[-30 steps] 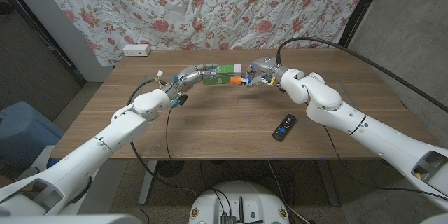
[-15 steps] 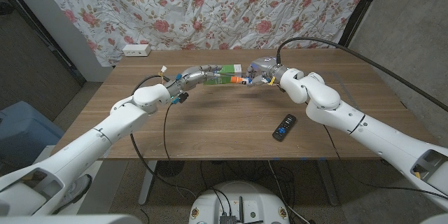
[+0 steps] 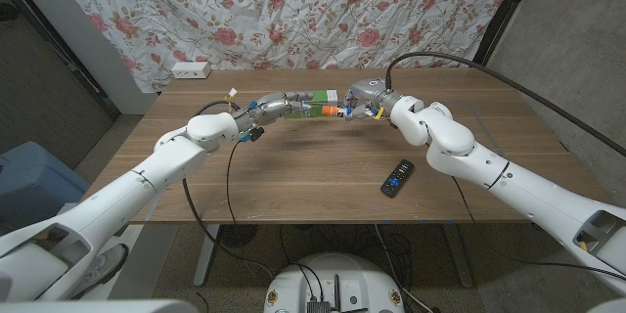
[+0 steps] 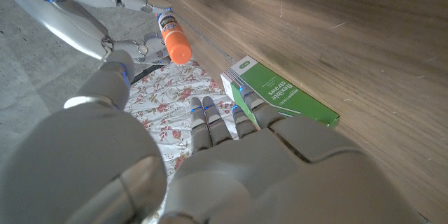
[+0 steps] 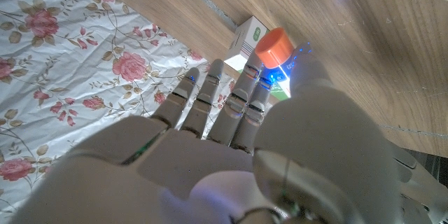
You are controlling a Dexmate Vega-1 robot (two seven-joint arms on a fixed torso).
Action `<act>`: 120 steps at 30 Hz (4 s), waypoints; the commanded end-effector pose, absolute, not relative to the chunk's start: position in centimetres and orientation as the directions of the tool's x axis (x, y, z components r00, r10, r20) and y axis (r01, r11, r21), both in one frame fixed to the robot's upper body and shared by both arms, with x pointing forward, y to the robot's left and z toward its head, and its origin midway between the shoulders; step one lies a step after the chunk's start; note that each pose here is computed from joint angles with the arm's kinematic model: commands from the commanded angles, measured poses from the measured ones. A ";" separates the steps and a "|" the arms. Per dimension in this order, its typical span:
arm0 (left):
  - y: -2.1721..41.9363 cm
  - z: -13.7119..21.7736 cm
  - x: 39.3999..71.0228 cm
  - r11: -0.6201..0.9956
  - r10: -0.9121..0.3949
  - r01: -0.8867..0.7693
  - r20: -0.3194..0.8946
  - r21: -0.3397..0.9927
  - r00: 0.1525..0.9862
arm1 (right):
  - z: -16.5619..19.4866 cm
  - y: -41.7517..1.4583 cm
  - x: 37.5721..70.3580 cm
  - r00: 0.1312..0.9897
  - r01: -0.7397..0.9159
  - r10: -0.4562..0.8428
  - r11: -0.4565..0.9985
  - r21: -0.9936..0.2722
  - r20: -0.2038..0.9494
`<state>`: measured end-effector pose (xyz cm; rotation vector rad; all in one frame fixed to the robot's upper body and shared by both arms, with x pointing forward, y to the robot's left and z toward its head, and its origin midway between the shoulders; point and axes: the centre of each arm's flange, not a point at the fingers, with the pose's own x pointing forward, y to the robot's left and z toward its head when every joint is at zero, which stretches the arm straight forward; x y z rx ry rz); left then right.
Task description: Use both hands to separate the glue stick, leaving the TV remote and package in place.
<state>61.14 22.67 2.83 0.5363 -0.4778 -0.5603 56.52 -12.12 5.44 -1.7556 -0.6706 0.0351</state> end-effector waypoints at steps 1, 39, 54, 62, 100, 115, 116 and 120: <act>22.1 3.0 61.2 0.701 -0.612 0.364 0.255 0.613 0.749 | 5.2 -11.6 55.7 0.814 0.448 0.472 -0.138 -0.883 0.339; 19.6 1.4 60.3 0.752 -0.528 0.257 0.323 0.607 0.785 | 4.3 -11.3 55.2 0.809 0.484 0.448 -0.135 -0.865 0.382; 19.0 1.1 60.2 0.785 -0.485 0.202 0.377 0.586 0.789 | 4.5 -11.3 55.2 0.807 0.486 0.449 -0.137 -0.863 0.383; 18.4 0.8 59.9 0.788 -0.472 0.180 0.390 0.588 0.790 | 4.4 -11.3 55.0 0.808 0.485 0.447 -0.134 -0.864 0.384; 18.2 0.1 59.0 0.852 -0.370 0.092 0.470 0.515 0.801 | 4.5 -11.0 55.4 0.809 0.480 0.458 -0.155 -0.863 0.368; 18.1 0.1 59.3 0.847 -0.377 0.102 0.454 0.522 0.808 | 4.5 -11.0 55.6 0.811 0.479 0.452 -0.149 -0.865 0.371; 18.1 0.1 59.3 0.846 -0.379 0.102 0.454 0.524 0.806 | 4.5 -11.0 55.6 0.811 0.479 0.453 -0.148 -0.865 0.371; 18.1 0.0 59.3 0.845 -0.376 0.101 0.450 0.525 0.810 | 4.5 -11.0 55.7 0.809 0.479 0.455 -0.146 -0.865 0.372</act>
